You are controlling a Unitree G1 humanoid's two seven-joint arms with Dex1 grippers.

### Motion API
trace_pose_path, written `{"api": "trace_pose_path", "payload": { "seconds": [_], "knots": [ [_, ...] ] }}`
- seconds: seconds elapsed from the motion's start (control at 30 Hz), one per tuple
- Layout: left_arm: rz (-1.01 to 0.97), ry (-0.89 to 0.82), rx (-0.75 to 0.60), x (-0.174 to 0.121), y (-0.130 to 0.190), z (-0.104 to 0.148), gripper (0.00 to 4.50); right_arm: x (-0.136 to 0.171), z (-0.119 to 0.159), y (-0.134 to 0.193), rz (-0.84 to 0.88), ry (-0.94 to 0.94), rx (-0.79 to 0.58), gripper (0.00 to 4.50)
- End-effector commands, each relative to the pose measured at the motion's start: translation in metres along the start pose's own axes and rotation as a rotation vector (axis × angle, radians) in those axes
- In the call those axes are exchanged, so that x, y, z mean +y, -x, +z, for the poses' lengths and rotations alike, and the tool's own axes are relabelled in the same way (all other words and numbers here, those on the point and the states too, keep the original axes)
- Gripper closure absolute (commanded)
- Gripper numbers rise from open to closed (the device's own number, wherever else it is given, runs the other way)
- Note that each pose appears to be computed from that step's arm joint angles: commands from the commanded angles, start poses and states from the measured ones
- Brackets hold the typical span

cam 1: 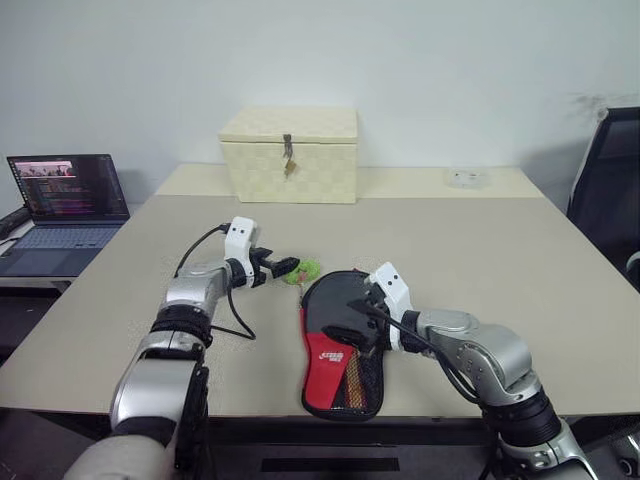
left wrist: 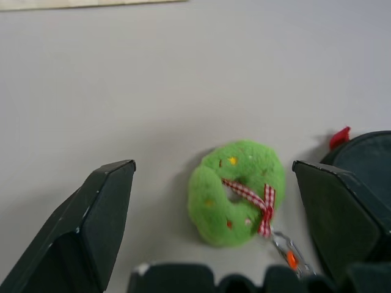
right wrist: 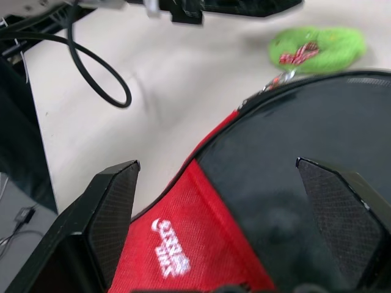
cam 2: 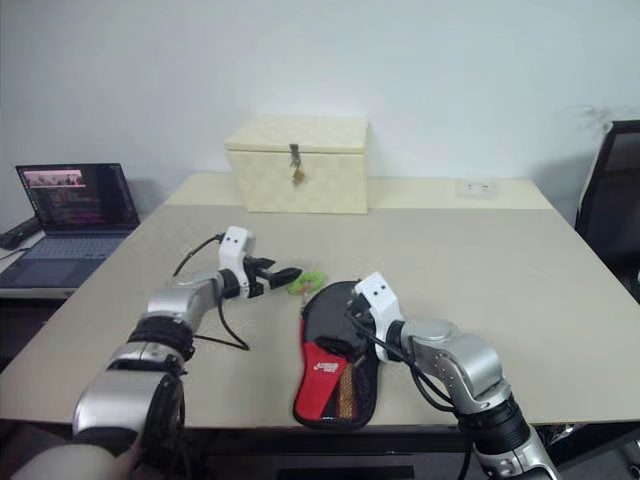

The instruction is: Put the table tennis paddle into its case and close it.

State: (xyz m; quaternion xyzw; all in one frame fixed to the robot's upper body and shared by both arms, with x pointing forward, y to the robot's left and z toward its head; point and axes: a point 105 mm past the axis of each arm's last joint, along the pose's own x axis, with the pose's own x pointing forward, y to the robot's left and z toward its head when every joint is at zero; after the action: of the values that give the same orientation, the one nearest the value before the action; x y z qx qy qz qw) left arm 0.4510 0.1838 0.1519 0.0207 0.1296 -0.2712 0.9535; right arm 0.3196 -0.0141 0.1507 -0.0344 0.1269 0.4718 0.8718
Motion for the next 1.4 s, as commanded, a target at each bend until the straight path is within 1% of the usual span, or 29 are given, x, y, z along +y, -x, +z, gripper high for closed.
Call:
{"api": "trace_pose_path", "payload": {
  "seconds": [0.03,0.2,0.37,0.6,0.67,0.73,0.83,0.97,1.07,1.17,1.2,1.3,1.4],
  "knots": [
    [-0.019,-0.055,-0.011,-0.004,-0.004,0.013,0.02,-0.003,0.009,-0.011,-0.049,0.054,-0.043,0.00],
    [-0.048,-0.071,0.024,-0.012,-0.011,0.006,0.02,-0.021,-0.020,-0.021,-0.161,0.047,0.043,0.00],
    [-0.053,-0.068,0.064,-0.016,-0.015,-0.005,0.02,-0.021,-0.025,-0.020,-0.166,0.053,0.058,0.00],
    [-0.034,-0.066,0.108,-0.023,-0.024,-0.017,0.02,-0.021,-0.024,-0.020,-0.177,0.050,0.056,0.00],
    [-0.016,-0.068,0.109,-0.023,-0.026,-0.019,0.39,-0.022,-0.024,-0.019,-0.191,0.050,0.057,0.00],
    [-0.004,-0.063,0.104,-0.023,-0.027,-0.019,0.95,-0.024,-0.024,-0.018,-0.198,0.053,0.059,0.00],
    [-0.006,-0.058,0.103,-0.024,-0.027,-0.020,2.05,-0.025,-0.022,-0.018,-0.206,0.067,0.057,0.00],
    [0.001,-0.049,0.103,-0.022,-0.026,-0.022,3.50,-0.027,-0.008,-0.022,-0.216,0.099,0.019,0.00],
    [0.005,-0.042,0.100,-0.021,-0.026,-0.022,4.46,-0.028,0.000,-0.026,-0.220,0.106,0.002,0.00],
    [0.010,-0.034,0.099,-0.020,-0.025,-0.024,4.49,-0.031,0.009,-0.036,-0.219,0.117,-0.019,0.00],
    [0.008,-0.033,0.106,-0.020,-0.025,-0.027,4.49,-0.031,0.006,-0.044,-0.202,0.126,-0.006,0.00],
    [0.003,-0.032,0.115,-0.020,-0.023,-0.031,4.49,-0.043,-0.013,-0.059,-0.222,0.114,0.060,0.00],
    [0.000,-0.031,0.116,-0.019,-0.023,-0.031,4.49,-0.052,-0.030,-0.064,-0.254,0.102,0.118,0.00]
  ]
}}
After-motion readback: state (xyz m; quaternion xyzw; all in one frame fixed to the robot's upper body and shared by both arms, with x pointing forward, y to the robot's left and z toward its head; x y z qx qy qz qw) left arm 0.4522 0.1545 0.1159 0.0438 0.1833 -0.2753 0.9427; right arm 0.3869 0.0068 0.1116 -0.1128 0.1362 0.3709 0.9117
